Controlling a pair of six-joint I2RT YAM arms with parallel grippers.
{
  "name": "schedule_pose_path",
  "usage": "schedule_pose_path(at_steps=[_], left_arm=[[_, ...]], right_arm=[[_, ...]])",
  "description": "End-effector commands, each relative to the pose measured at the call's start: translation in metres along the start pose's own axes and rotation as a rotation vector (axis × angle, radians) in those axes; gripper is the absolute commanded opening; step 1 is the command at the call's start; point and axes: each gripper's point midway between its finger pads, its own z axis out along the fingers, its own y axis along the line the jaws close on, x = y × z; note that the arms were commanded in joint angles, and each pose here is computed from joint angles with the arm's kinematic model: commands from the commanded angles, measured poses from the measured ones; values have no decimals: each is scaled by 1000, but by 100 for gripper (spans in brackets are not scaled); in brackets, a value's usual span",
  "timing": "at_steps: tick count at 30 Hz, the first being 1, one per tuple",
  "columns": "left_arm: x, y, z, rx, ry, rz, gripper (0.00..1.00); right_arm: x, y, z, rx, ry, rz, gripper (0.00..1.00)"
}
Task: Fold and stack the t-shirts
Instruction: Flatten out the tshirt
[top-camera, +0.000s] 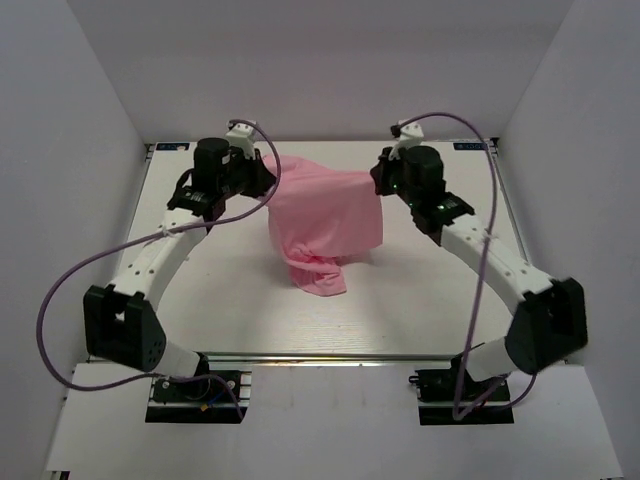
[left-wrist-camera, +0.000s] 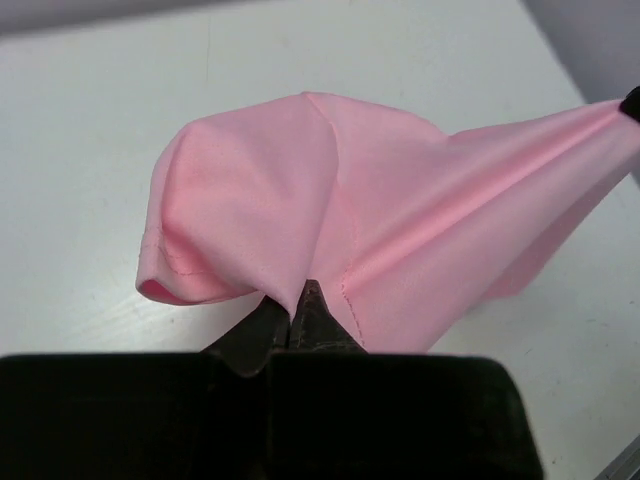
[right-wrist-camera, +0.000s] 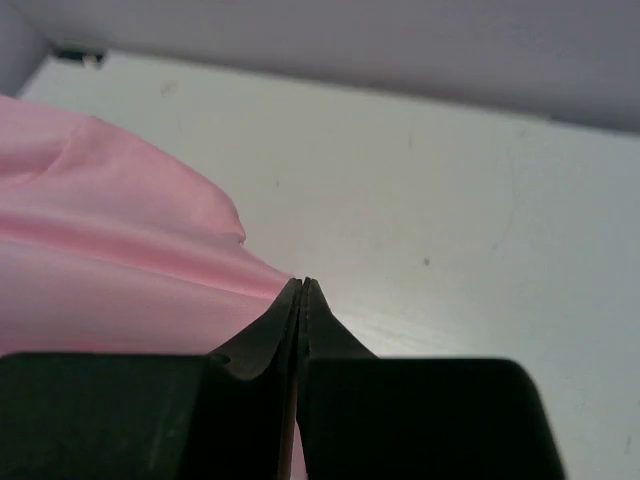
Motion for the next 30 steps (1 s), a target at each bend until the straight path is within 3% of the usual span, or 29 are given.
schedule_pose_path(at_steps=[1, 8, 11, 14, 23, 30], left_arm=[[-74, -24, -49, 23, -253, 124, 4], [-145, -83, -142, 168, -572, 304, 4], [-166, -111, -177, 252, -641, 385, 3], [-192, -136, -223, 291, -733, 448, 1], [-219, -173, -316, 322, -911, 551, 1], [-242, -183, -358, 294, -1000, 566, 0]], right_arm=[[-73, -18, -36, 108, -261, -7, 0], [-169, 1, -133, 34, -533, -109, 0], [-197, 20, -170, -55, -622, -143, 0], [-234, 31, -236, -96, -765, -201, 0], [-272, 53, -350, -193, -985, -311, 0], [-287, 73, -419, -293, -1117, -392, 0]])
